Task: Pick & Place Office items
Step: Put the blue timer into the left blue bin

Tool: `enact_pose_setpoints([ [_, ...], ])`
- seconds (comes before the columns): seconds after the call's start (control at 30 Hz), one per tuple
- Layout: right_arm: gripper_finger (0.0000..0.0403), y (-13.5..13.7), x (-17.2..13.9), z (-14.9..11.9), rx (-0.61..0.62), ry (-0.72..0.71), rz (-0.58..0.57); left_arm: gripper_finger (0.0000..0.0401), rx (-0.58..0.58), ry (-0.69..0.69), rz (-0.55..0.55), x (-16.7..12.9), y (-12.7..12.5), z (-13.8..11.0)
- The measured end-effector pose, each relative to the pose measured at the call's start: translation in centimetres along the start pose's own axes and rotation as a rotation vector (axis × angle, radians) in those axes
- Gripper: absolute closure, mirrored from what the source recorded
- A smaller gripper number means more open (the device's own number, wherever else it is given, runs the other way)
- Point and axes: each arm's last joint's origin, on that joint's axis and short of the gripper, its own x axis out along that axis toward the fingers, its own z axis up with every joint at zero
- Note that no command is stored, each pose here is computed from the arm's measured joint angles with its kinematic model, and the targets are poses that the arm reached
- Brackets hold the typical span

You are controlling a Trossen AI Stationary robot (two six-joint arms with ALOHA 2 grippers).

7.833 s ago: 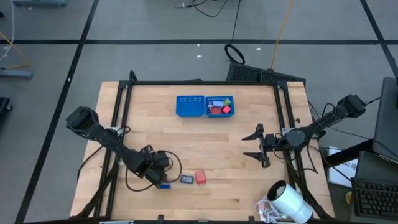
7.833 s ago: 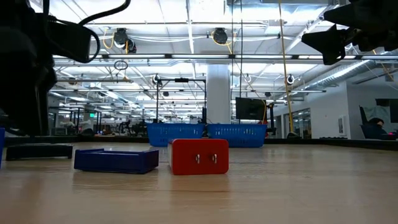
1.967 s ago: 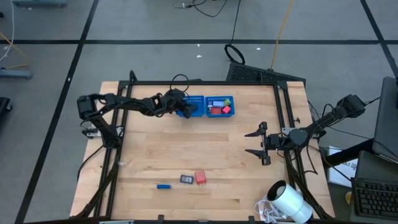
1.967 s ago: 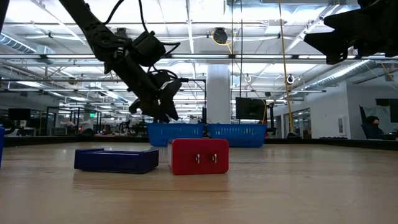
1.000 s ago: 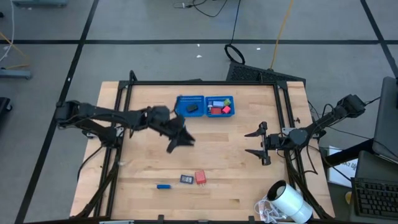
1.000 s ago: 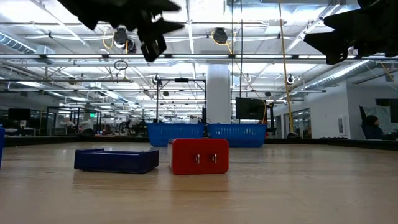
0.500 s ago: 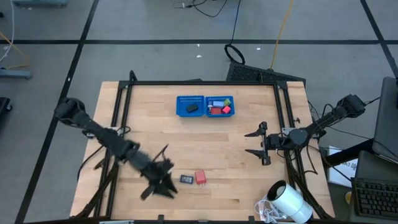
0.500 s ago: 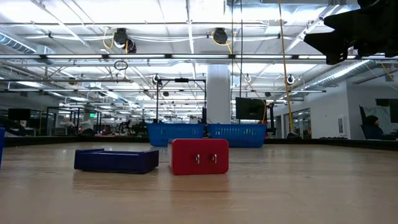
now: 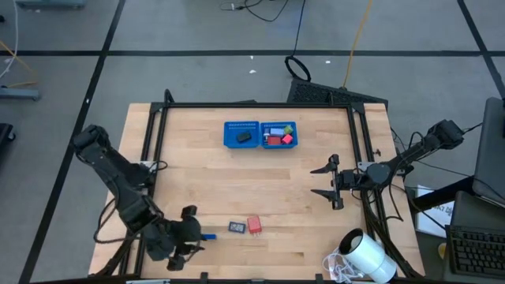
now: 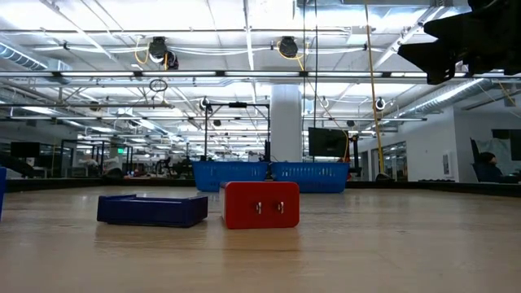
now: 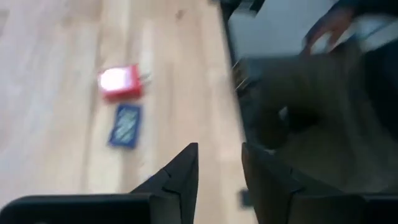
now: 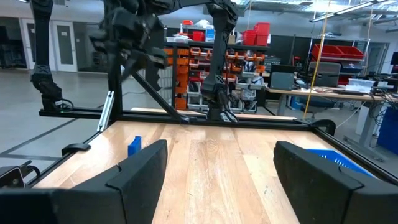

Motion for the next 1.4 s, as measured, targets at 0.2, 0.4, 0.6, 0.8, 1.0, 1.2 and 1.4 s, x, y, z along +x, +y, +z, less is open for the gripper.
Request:
enact_pose_setpoints([
  [0.2,0.0121,0.0,0.0,0.0,0.001,-0.001,0.000,0.0353,0.042,0.155,0.143,1.8,1.4,-1.3],
  [0.4,0.0121,0.0,0.0,0.0,0.001,0.000,0.000,0.0388,-0.069,0.235,0.161,3.2,1.4,-2.0],
  [0.6,0.0121,0.0,0.0,0.0,0.000,0.000,0.000,0.0348,-0.126,0.291,0.225,4.7,1.5,-3.0],
  [0.8,0.0121,0.0,0.0,0.0,0.000,0.000,0.000,0.0298,-0.117,0.343,0.280,6.5,1.6,-4.0],
  [1.0,0.0121,0.0,0.0,0.0,0.001,-0.001,0.000,0.0242,-0.121,0.400,0.342,8.6,1.8,-5.3],
  [1.2,0.0121,0.0,0.0,0.0,0.000,0.000,0.000,0.0195,-0.111,0.428,0.370,9.5,1.9,-6.0],
  [1.4,0.0121,0.0,0.0,0.0,0.001,-0.001,0.001,0.0172,-0.113,0.423,0.365,9.6,1.8,-6.0],
])
